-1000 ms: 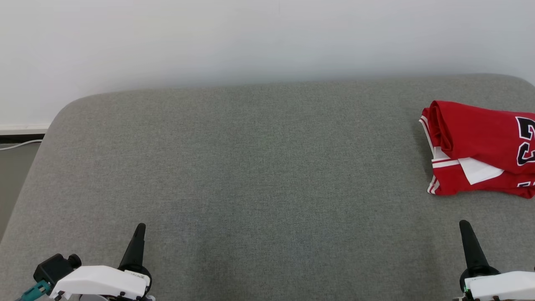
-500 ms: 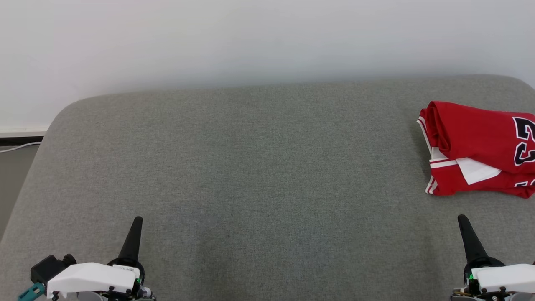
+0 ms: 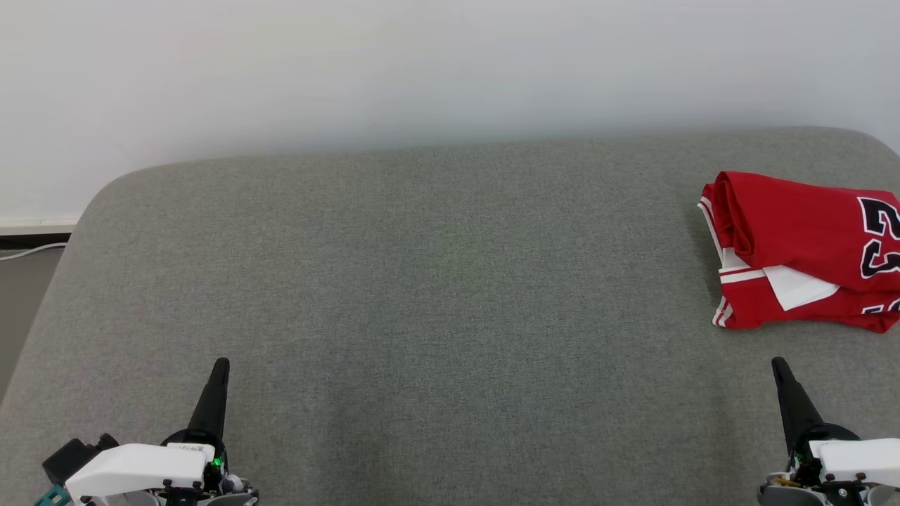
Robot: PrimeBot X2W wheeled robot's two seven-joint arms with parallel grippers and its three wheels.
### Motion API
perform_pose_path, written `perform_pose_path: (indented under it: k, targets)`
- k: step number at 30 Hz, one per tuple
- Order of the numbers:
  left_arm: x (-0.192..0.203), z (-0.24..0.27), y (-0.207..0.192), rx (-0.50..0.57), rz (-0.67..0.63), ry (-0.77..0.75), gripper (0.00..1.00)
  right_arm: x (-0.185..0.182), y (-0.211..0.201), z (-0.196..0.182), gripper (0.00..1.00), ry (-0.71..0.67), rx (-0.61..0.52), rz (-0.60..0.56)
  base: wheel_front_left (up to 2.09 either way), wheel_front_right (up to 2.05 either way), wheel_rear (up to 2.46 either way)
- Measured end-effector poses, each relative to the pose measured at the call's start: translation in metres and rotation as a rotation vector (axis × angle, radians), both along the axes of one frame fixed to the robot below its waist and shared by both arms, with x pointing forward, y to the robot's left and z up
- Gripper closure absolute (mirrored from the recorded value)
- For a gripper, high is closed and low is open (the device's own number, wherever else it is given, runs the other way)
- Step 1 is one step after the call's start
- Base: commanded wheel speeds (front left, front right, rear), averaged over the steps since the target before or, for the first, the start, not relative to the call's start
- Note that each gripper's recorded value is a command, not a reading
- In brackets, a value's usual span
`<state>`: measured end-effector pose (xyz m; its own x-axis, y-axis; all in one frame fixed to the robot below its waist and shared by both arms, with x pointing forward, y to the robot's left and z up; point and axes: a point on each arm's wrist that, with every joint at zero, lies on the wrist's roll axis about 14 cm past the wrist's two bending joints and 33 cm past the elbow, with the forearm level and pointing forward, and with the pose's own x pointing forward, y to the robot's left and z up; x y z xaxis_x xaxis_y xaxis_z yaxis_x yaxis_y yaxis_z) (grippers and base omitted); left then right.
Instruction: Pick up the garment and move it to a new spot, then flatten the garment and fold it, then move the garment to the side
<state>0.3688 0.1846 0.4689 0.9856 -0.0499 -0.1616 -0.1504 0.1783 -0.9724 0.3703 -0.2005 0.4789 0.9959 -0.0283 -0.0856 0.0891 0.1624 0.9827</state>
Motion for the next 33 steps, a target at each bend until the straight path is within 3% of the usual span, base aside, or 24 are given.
perform_pose_path:
  k: [15,33]
  targets:
    - [0.0046,0.0083,0.0024,-0.178,0.047,-0.062,1.0,0.0054,-0.0044,0.0037,1.0,-0.018,0.172,-0.021,0.0,0.0,0.0]
    - [0.0044,0.0081,0.0039,-0.182,0.051,-0.062,1.0,0.0057,-0.0046,0.004,1.0,-0.019,0.176,-0.017,0.0,0.0,0.0]
